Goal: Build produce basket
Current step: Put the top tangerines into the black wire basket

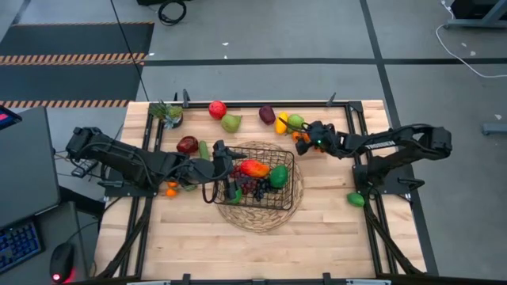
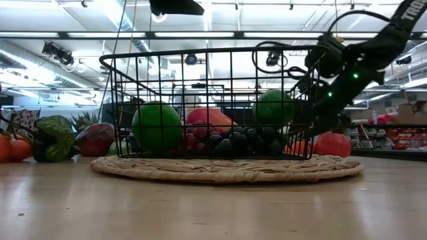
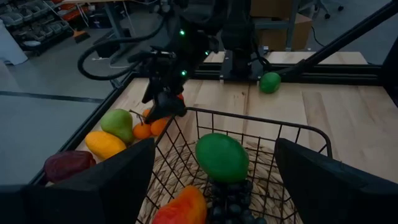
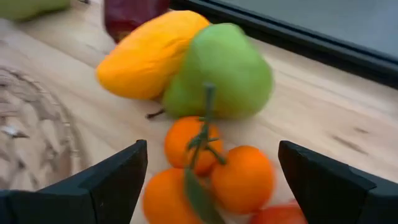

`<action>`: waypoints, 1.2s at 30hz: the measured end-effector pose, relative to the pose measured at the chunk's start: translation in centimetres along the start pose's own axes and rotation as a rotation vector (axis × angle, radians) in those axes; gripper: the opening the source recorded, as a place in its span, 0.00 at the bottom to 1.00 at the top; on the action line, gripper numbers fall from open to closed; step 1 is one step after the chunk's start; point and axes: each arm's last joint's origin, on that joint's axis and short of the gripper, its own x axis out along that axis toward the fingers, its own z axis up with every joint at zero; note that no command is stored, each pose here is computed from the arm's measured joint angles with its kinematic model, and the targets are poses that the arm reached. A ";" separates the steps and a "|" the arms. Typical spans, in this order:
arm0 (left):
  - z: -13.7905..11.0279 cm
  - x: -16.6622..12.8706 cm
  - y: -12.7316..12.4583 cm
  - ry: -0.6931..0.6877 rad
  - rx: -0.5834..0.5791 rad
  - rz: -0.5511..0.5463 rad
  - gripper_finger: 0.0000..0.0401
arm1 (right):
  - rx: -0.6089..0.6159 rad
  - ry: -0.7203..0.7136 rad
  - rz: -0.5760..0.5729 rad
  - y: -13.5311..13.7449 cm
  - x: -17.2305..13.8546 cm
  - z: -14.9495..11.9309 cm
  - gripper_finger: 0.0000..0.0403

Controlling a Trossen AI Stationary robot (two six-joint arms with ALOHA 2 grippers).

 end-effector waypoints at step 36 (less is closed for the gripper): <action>-1.7 2.9 -0.1 0.069 0.012 0.042 0.84 | -0.059 0.016 0.037 1.1 0.3 -1.5 0.86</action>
